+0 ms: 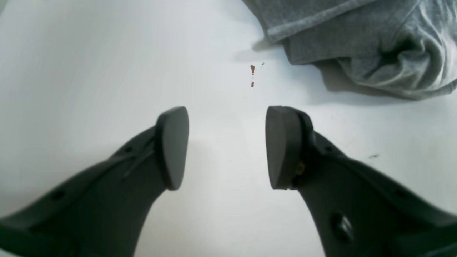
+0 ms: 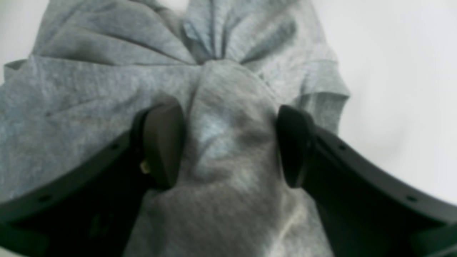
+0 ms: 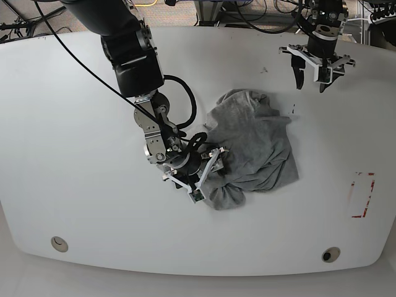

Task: Fold the T-shirt properly
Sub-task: 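Close the right gripper on the grey T-shirt fabric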

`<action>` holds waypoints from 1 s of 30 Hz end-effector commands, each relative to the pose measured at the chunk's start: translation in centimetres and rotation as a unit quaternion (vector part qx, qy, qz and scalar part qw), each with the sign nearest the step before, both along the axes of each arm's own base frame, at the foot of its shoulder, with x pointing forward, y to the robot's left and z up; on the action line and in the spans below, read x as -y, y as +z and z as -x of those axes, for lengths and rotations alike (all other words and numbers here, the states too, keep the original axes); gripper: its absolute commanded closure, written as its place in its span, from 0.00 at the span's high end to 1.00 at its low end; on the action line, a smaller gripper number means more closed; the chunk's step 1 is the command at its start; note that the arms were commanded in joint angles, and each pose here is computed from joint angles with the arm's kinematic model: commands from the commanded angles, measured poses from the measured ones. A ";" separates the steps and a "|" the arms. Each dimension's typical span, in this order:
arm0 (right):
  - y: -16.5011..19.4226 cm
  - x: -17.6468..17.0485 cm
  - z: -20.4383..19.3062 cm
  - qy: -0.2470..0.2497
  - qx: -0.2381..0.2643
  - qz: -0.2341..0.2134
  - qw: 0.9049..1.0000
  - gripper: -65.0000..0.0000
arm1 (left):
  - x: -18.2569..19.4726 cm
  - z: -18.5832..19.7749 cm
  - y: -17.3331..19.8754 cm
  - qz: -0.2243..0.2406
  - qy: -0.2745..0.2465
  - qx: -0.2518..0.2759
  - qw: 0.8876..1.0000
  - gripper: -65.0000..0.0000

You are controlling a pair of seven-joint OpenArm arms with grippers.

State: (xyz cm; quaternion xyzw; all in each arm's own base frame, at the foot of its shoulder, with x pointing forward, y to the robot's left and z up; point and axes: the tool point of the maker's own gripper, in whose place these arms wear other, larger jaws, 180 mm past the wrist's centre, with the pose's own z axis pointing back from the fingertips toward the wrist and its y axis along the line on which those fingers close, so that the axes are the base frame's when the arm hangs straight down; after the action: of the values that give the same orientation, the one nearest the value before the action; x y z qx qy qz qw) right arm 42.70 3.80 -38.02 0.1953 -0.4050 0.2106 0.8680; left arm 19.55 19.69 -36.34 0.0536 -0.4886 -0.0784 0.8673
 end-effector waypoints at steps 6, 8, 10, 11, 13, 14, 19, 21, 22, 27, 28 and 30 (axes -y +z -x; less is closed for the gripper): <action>4.2 -0.9 -1.2 0.004 0.059 -0.026 0.998 0.30 | 0.0 -0.2 0.9 -0.003 -0.003 0.017 1.000 0.48; 4.9 -1.0 -1.3 0.004 0.069 -0.029 0.997 0.22 | 0.0 -0.2 0.9 -0.003 -0.003 0.017 1.000 0.48; 4.8 -1.1 -0.7 0.005 0.069 -0.030 0.997 0.14 | 0.0 -0.2 0.9 -0.003 -0.003 0.017 1.000 0.48; 4.7 -1.1 -0.5 0.005 0.070 -0.031 0.997 0.10 | 0.0 -0.2 0.9 -0.003 -0.003 0.017 1.000 0.48; 4.5 -1.0 -0.2 0.005 0.067 -0.031 0.997 0.04 | 0.0 -0.2 0.9 -0.003 -0.003 0.017 1.000 0.48; 4.4 -1.0 -0.1 0.005 0.067 -0.031 0.997 0.00 | 0.0 -0.2 0.9 -0.003 -0.003 0.017 1.000 0.48; 3.3 -0.7 0.8 0.003 0.055 -0.030 0.998 0.00 | 0.0 -0.2 0.9 -0.003 -0.003 0.017 1.000 0.48; 3.2 -0.8 1.0 0.002 0.055 -0.031 0.998 0.00 | 0.0 -0.2 0.8 -0.003 -0.003 0.016 1.000 0.48; 3.2 -0.8 1.0 0.002 0.055 -0.032 0.998 0.00 | 0.0 -0.2 0.8 -0.003 -0.003 0.016 1.000 0.48; 3.5 -0.8 1.0 0.003 0.059 -0.033 0.998 0.19 | -0.1 0.0 0.8 -0.004 -0.004 0.014 1.000 0.48; 3.9 -0.8 0.9 0.003 0.065 -0.034 0.997 0.25 | -0.1 0.0 0.8 -0.004 -0.004 0.014 1.000 0.48; 4.7 -0.9 0.8 0.003 0.076 -0.038 0.996 0.39 | -0.1 0.0 0.7 -0.004 -0.004 0.013 1.000 0.48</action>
State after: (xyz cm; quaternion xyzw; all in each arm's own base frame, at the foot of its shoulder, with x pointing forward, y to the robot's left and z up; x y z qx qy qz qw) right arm 40.32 4.16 -36.74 0.2059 -0.4328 0.2108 0.8520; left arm 19.23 19.70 -36.52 0.0534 -0.4846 -0.0789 0.8695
